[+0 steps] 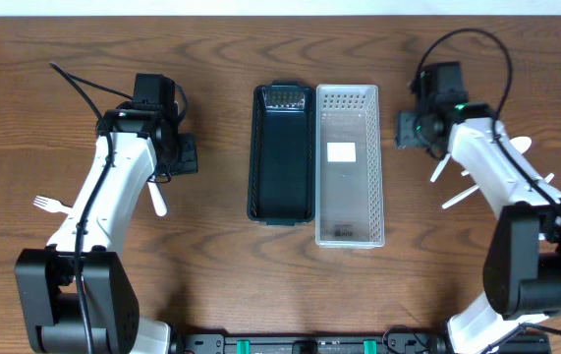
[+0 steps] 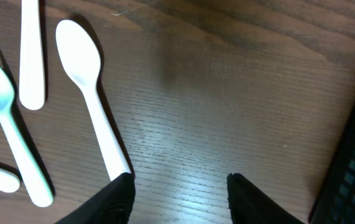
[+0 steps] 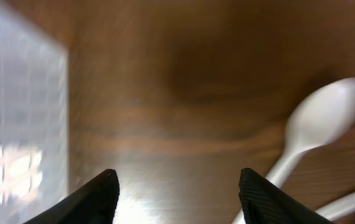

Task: Pack container
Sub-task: 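Reach the right gripper to a white spoon and grasp its handle, then carry the spoon into the white basket and release it, then move the right gripper back and grasp a second white spoon, then place the second spoon in the white basket and open gripper, then reach the right gripper to a third white spoon and grasp it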

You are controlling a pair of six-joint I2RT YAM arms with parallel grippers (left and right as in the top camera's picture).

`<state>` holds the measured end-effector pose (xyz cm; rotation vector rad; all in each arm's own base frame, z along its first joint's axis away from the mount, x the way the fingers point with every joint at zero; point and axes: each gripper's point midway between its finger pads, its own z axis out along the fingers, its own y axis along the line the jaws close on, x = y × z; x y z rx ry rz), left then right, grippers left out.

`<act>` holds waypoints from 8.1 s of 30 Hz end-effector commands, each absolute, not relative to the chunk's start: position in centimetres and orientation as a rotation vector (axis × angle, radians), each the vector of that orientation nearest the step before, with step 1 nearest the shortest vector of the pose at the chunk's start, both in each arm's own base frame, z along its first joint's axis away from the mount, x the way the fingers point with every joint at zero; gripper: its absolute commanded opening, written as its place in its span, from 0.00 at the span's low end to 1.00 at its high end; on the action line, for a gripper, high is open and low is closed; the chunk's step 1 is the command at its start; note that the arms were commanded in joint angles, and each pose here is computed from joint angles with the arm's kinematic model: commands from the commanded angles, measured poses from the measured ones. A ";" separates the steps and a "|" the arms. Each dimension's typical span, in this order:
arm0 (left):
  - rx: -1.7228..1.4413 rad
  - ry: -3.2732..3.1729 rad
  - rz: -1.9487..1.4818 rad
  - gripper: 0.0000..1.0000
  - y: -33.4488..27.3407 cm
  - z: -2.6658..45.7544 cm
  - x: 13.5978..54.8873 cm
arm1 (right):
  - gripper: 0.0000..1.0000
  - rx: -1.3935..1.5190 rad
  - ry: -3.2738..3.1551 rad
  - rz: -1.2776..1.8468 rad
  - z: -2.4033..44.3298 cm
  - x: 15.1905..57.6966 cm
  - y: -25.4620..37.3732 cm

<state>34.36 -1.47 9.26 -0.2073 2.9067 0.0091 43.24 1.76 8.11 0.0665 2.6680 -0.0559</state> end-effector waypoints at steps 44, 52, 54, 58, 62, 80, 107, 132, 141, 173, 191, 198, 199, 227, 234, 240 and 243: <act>-0.214 2.907 0.016 0.57 -1.3 9.4 34.6 | 0.01 0.789 2.873 -0.039 -2.5 40.9 -6.2; -0.214 2.907 0.016 0.57 -1.3 9.4 34.6 | 0.01 0.482 2.709 -0.011 8.4 46.2 -4.1; -0.214 2.907 0.016 0.57 -1.3 9.4 34.6 | 0.01 0.380 2.650 0.004 12.5 47.3 -2.2; -0.214 2.907 0.016 0.57 -1.3 9.4 34.6 | 0.01 0.220 2.582 0.058 17.6 47.7 3.1; -0.214 2.907 0.016 0.57 -1.3 9.4 34.6 | 0.01 0.145 2.622 0.155 17.2 46.3 9.2; -0.214 2.907 0.016 0.57 -1.3 9.4 34.6 | 0.40 0.092 2.926 0.101 5.8 42.2 17.4; -0.213 2.907 0.016 0.57 -1.3 9.4 34.6 | 0.54 1.182 2.702 -0.103 9.0 39.2 -14.4; -0.214 2.918 0.019 0.58 -1.3 9.4 34.4 | 0.60 1.182 2.672 -0.118 2.0 38.4 -17.3; -0.214 2.918 0.019 0.57 -1.3 9.4 34.4 | 0.63 1.156 2.628 -0.114 1.8 39.7 -17.8; -0.214 2.918 0.019 0.57 -1.3 9.4 34.4 | 0.01 0.884 2.649 0.000 5.4 44.4 -12.6; -0.214 2.918 0.018 0.58 -1.3 9.4 34.4 | 0.01 0.169 2.743 0.138 14.3 44.2 10.3; -0.214 2.918 0.019 0.57 -1.3 9.4 34.4 | 0.03 0.058 2.914 0.118 8.8 41.3 14.9; -0.214 2.918 0.019 0.57 -1.3 9.4 34.4 | 0.04 0.038 2.935 0.123 8.1 40.9 15.5; -0.214 2.925 0.021 0.58 -1.3 9.3 34.2 | 0.14 0.420 2.763 0.065 13.3 46.1 2.1; -0.214 2.925 0.020 0.58 -1.3 9.3 34.2 | 0.01 0.375 2.846 0.061 11.3 44.4 1.9; -0.214 2.925 0.020 0.58 -1.3 9.3 34.2 | 0.01 0.322 2.921 0.110 8.3 42.6 4.1; -0.214 2.925 0.020 0.58 -1.3 9.3 34.2 | 0.01 0.269 2.938 0.167 7.6 42.1 5.6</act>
